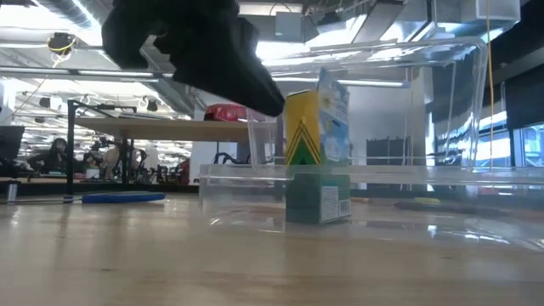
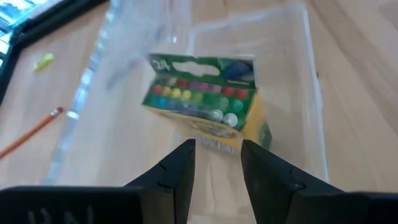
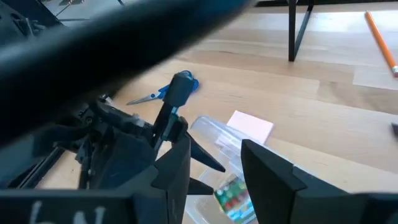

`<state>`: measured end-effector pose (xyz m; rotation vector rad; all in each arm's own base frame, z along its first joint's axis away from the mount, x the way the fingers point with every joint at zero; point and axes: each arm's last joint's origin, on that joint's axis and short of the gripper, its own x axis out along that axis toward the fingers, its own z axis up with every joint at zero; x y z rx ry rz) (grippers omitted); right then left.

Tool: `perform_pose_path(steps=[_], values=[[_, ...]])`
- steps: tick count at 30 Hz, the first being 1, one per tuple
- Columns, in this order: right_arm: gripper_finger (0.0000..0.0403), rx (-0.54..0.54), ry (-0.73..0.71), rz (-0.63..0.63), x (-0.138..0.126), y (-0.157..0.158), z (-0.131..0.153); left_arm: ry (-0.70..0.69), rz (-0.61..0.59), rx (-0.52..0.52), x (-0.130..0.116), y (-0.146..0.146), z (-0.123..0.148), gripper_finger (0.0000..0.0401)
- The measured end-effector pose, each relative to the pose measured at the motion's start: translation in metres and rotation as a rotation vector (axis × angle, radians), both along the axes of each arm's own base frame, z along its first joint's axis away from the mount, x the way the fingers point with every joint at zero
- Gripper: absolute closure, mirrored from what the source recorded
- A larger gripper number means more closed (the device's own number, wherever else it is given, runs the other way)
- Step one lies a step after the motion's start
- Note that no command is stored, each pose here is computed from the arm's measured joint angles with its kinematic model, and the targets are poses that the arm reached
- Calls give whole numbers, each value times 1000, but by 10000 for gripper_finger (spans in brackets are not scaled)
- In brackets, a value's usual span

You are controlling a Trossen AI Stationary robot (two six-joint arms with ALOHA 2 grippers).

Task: Pack school essentials
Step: Put the crayon box into the transparent supply box

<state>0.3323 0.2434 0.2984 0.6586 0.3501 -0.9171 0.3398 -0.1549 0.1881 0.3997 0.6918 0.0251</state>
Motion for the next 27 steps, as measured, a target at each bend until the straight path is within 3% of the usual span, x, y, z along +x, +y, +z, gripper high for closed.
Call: perform_pose_path(steps=[14,22,27], values=[[258,-4,1,-2,0,0,0,-22,-87,-126,8,3,4,277],[258,-9,8,-2,-1,-1,0,-30,-64,4,-5,6,23,277],[258,-13,13,-2,-1,-1,0,28,-90,-12,-8,7,20,277]])
